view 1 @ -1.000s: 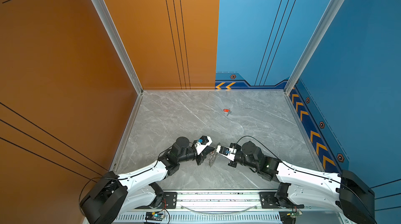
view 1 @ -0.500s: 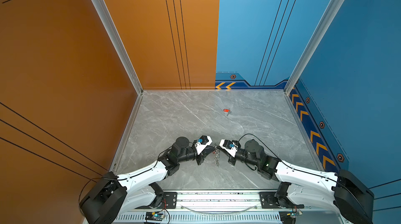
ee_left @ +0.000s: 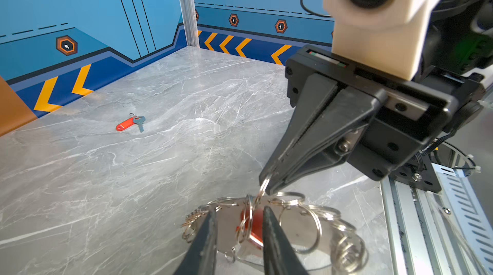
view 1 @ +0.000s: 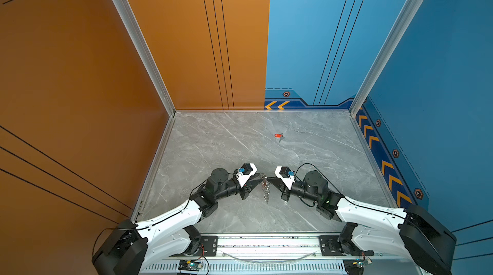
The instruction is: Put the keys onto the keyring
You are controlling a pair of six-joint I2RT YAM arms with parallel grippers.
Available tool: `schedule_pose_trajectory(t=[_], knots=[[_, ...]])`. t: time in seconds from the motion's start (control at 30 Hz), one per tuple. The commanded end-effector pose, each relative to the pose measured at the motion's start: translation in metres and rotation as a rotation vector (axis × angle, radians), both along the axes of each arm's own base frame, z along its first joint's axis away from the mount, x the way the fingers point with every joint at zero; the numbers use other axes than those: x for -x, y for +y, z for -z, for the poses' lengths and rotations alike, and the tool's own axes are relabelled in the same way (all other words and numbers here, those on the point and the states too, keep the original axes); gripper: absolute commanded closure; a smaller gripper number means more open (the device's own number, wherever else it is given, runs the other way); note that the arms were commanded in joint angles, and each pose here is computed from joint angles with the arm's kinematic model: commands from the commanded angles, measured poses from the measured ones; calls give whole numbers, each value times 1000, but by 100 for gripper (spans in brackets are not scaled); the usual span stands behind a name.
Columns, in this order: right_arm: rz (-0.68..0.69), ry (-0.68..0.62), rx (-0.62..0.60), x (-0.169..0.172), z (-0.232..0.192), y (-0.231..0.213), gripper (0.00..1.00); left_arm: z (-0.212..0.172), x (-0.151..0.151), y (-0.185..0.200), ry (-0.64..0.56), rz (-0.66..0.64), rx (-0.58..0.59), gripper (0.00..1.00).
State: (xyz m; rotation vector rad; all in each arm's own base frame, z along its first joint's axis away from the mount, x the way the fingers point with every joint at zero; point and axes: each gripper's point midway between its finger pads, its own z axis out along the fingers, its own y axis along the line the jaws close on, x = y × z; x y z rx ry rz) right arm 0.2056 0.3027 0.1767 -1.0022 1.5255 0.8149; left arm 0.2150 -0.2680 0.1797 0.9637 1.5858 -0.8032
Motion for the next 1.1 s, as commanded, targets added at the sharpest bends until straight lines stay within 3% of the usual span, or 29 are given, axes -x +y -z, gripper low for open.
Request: schedule_pose_trajectory(t=[0.0,0.17,0.57,0.67,0.87,1.07], knots=[[-72,-13,-76,9,-15,6,100,-5,9,-1,-23,50,24,74],[-101,0,-83,12,-16,8,100,-11,19,-4,-37,110,51,77],[-116,10,-94,11,-16,11,100,-7,21,-10,-11,145,46,100],[-100,13,-82,7,-16,8,100,-4,20,-11,-4,146,40,100],[-123,-21,64,12,-2,1,84,0,19,-12,4,151,27,100],[-178,-64,201,22,2,-8,82,2,24,-16,18,185,6,100]])
